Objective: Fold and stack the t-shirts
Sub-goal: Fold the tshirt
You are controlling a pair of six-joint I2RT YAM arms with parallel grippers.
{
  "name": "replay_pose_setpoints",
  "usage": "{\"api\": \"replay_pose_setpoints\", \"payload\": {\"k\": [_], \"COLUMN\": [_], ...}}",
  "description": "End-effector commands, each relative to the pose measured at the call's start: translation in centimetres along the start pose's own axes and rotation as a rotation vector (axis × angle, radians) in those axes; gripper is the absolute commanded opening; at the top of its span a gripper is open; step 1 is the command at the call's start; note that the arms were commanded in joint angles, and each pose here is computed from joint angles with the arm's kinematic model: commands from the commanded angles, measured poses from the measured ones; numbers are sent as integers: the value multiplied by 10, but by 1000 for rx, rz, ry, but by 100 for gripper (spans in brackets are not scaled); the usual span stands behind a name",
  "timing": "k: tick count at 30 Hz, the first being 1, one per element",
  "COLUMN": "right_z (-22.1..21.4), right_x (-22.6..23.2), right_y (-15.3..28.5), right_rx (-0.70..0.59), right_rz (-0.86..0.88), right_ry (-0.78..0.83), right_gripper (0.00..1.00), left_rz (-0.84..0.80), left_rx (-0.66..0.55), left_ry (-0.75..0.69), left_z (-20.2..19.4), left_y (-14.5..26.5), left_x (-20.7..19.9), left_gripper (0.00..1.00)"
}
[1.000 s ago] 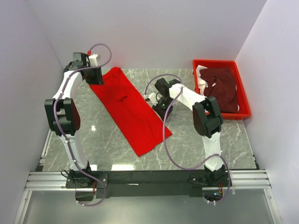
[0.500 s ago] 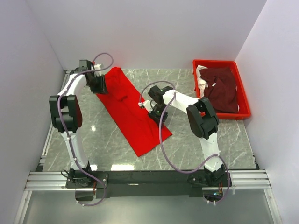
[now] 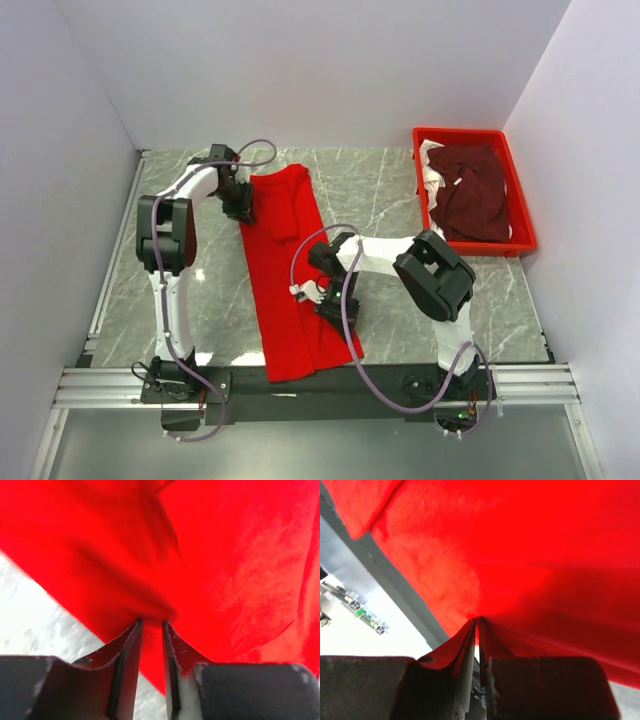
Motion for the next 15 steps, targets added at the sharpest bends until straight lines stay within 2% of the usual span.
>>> {"api": "replay_pose_setpoints", "payload": {"k": [1, 4, 5, 7, 8, 9, 10, 11, 12, 15], "right_z": [6, 17, 20, 34, 39, 49, 54, 57, 72, 86], "right_x": [4, -16, -25, -57, -72, -96, -110, -129, -140, -180], "right_y": [17, 50, 59, 103, 114, 151, 166, 170, 201, 229], "right_rx": [-71, -147, -169, -284, -313, -408, -443, -460, -530, -550], "right_rz": [18, -30, -38, -127, -150, -243, -279, -288, -357, -508], "right_ry": [21, 23, 9, -18, -41, -67, -88, -120, -116, -130], "right_gripper": [15, 15, 15, 16, 16, 17, 17, 17, 17, 17], "left_rz": [-8, -27, -46, -50, -64, -62, -76, -101, -122, -191], "left_rx": [26, -15, -71, -86, -136, -154, -179, -237, -264, -348], "left_ry": [-53, -67, -83, -94, -117, -122, -131, -150, -164, -178], "left_z": [6, 33, 53, 65, 81, 86, 93, 106, 111, 128], "left_y": [-31, -42, -35, -45, -39, -42, -40, -34, -29, -5], "left_x": [-7, -20, -30, -29, -36, -36, -39, -44, -49, -65], "left_gripper": [29, 28, 28, 29, 30, 32, 34, 36, 40, 43]}}
Point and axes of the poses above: each gripper's point midway between its finger pads, its own y axis back along the fingers, its own x axis along the line the jaws close on, z = x × y, the point moved 4 cm from there along y, back along the fingers, and after that the axes turned 12 degrees about y, right-handed, at the moved point
